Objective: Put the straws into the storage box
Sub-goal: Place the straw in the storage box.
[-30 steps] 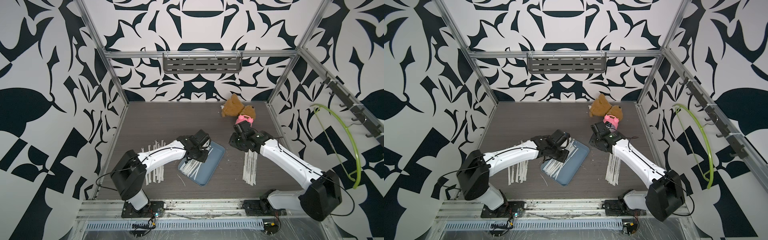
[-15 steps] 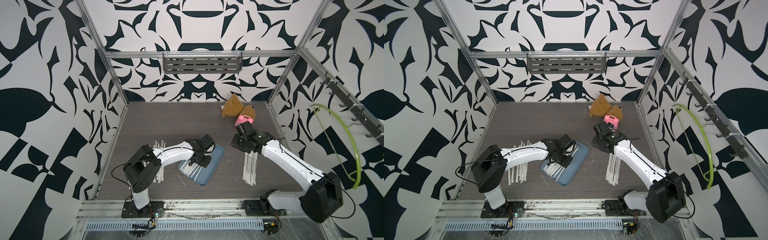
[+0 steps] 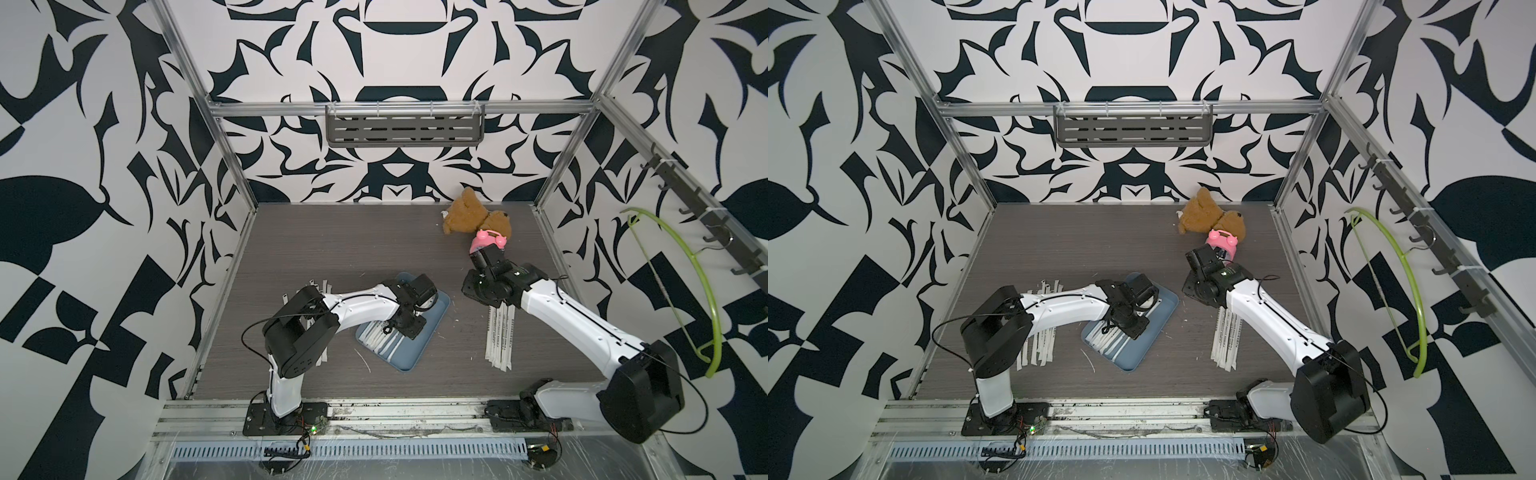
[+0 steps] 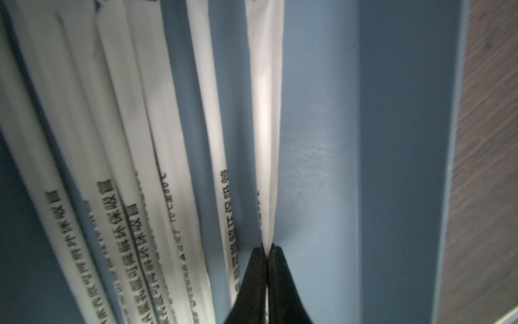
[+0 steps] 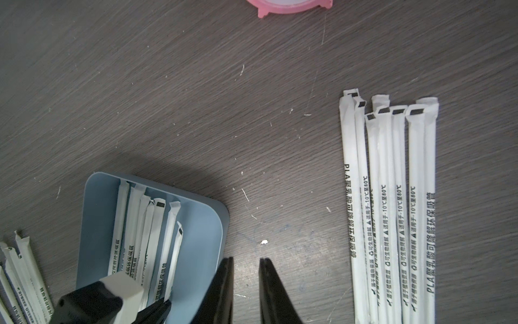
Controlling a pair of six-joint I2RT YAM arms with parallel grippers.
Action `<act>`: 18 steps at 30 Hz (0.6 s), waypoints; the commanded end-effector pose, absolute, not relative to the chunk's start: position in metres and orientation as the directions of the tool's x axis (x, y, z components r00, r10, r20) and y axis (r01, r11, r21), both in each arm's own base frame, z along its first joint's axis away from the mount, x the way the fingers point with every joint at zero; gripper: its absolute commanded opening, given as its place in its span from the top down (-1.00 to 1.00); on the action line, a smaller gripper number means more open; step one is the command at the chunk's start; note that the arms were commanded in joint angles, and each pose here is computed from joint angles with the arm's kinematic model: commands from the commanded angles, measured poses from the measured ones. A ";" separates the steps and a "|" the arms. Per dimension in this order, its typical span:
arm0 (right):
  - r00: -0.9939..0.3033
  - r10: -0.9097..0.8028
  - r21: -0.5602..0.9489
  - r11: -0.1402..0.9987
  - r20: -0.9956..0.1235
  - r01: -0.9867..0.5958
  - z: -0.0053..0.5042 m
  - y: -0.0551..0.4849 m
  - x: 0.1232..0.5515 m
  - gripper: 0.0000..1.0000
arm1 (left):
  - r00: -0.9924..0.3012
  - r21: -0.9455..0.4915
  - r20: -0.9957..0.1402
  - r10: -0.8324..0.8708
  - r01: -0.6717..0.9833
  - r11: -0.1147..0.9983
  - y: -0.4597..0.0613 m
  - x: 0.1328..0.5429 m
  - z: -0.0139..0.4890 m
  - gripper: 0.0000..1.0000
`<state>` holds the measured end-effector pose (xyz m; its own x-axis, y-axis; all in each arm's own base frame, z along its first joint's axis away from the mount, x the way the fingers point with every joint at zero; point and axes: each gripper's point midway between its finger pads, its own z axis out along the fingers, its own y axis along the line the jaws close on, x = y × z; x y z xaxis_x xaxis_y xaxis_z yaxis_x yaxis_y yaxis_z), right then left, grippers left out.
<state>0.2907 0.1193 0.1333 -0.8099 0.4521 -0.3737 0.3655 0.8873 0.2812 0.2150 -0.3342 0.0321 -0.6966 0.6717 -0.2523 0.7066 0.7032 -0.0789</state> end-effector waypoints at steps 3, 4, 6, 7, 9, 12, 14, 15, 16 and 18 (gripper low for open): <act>-0.804 0.458 0.294 0.884 -0.379 0.364 0.135 0.120 0.293 0.56 | -0.692 -0.040 -0.205 0.692 0.713 0.700 -0.327 0.214 0.025 0.81; -0.805 0.457 0.294 0.884 -0.379 0.364 0.134 0.121 0.294 0.56 | -0.691 -0.036 -0.204 0.693 0.713 0.700 -0.326 0.215 0.025 0.78; -0.805 0.457 0.296 0.883 -0.378 0.363 0.134 0.121 0.294 0.55 | -0.690 -0.030 -0.203 0.695 0.714 0.700 -0.325 0.215 0.025 0.72; -0.805 0.457 0.295 0.884 -0.378 0.363 0.134 0.121 0.293 0.56 | -0.691 -0.028 -0.202 0.694 0.713 0.701 -0.325 0.215 0.025 0.68; -0.805 0.457 0.295 0.884 -0.378 0.363 0.134 0.120 0.293 0.56 | -0.691 -0.029 -0.204 0.693 0.712 0.701 -0.326 0.216 0.026 0.65; -0.805 0.457 0.294 0.884 -0.379 0.364 0.134 0.120 0.292 0.56 | -0.696 -0.033 -0.206 0.688 0.708 0.705 -0.327 0.216 0.027 0.63; -0.805 0.457 0.294 0.884 -0.378 0.364 0.134 0.119 0.291 0.55 | -0.697 -0.040 -0.213 0.684 0.706 0.707 -0.329 0.217 0.030 0.62; -0.805 0.457 0.294 0.884 -0.379 0.364 0.134 0.119 0.291 0.56 | -0.698 -0.043 -0.216 0.683 0.705 0.708 -0.330 0.217 0.031 0.63; -0.805 0.456 0.292 0.885 -0.380 0.363 0.134 0.119 0.291 0.56 | -0.699 -0.045 -0.219 0.681 0.705 0.708 -0.331 0.217 0.032 0.63; -0.806 0.452 0.288 0.887 -0.382 0.361 0.135 0.118 0.289 0.56 | -0.699 -0.050 -0.228 0.677 0.703 0.709 -0.332 0.218 0.037 0.63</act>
<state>0.2892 0.1201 0.1295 -0.8140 0.4509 -0.3663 0.3642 0.8873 0.2830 0.2182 -0.3297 0.0313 -0.6959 0.6793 -0.2331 0.7053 0.7075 -0.0438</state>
